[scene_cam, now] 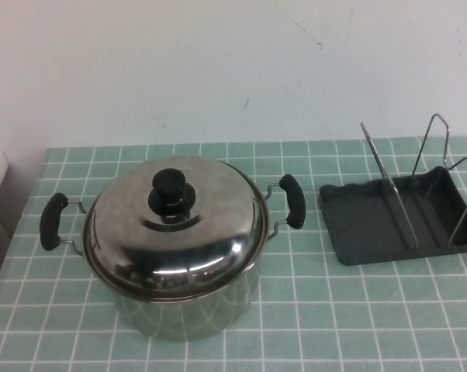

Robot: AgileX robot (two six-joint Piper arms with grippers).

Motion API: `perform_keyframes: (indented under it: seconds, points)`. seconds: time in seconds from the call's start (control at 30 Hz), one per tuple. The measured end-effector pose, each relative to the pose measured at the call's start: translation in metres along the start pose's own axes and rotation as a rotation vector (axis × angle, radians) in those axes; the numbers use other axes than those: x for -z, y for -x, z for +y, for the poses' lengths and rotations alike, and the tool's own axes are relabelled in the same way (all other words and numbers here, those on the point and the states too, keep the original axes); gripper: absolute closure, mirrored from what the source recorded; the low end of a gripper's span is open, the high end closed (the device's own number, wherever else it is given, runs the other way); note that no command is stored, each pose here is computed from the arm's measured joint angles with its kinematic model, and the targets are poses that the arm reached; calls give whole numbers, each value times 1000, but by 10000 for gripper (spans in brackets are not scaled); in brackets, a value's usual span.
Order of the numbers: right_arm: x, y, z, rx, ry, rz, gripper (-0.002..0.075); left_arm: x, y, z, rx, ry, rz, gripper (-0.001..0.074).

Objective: Put pot lid on rack

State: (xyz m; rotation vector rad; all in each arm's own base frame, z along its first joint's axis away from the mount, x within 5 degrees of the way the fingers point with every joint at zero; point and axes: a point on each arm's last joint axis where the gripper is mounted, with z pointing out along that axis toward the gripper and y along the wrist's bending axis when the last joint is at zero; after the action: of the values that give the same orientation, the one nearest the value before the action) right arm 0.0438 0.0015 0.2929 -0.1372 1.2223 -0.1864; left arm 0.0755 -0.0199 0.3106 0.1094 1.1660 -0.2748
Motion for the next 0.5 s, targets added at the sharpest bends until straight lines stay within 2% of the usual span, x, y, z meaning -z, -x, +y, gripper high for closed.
perform_keyframes:
  seconds: [0.13, 0.23, 0.4, 0.47, 0.5]
  points:
    - [-8, -12, 0, -42, 2, 128, 729, -35, -3, -16, 25, -230, 2, 740]
    - [-11, -19, 0, -40, 2, 196, 729, -63, -17, -23, 110, -361, 85, 739]
    - [-12, -23, 0, -15, 1, 243, 729, -106, -45, -22, 241, -423, 213, 721]
    - [-12, -25, 0, -2, -2, 263, 729, -121, -58, -21, 281, -437, 246, 671]
    - [-12, -26, -1, 3, -3, 271, 729, -127, -63, -21, 298, -451, 252, 624]
